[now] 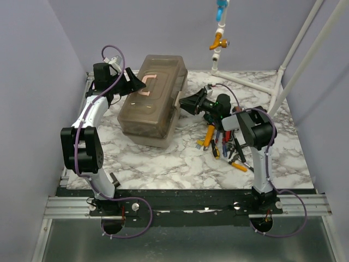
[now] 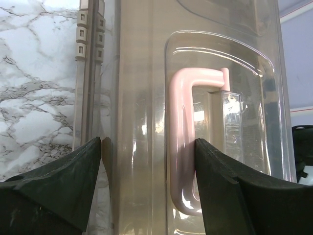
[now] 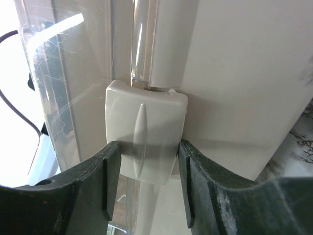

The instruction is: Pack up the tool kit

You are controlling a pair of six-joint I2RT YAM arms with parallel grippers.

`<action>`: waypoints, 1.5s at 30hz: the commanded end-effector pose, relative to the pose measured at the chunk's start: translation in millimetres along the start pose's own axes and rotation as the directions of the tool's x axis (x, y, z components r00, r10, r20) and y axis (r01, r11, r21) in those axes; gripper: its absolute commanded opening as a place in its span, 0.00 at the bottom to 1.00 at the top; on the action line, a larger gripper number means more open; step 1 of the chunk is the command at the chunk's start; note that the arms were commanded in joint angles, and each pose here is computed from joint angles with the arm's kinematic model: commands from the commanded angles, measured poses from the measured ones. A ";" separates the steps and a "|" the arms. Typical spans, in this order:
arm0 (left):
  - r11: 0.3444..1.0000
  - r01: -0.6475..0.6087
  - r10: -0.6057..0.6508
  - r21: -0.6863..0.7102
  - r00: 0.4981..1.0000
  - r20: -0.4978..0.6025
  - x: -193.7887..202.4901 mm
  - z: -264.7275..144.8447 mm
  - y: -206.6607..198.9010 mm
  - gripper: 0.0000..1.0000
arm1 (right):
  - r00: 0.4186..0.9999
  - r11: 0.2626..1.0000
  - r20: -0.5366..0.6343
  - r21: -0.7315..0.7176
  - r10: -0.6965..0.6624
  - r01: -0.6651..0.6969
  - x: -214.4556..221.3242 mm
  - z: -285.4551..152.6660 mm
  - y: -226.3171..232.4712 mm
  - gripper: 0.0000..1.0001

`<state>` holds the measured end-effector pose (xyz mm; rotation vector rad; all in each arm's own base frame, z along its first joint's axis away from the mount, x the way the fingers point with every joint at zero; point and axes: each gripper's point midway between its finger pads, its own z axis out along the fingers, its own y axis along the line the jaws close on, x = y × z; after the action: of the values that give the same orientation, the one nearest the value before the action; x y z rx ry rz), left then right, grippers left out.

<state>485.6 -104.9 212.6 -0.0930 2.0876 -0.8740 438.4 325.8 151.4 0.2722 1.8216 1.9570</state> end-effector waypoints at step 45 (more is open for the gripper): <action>0.980 0.153 -0.183 -0.129 0.947 -0.264 100.7 21.8 68.1 0.61 | 0.993 0.989 0.042 0.105 -0.106 0.101 6.8 7.7 12.1 0.88</action>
<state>505.6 -91.5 209.0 -0.0776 2.0304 -0.8455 439.1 328.6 160.0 0.2968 1.9655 1.6417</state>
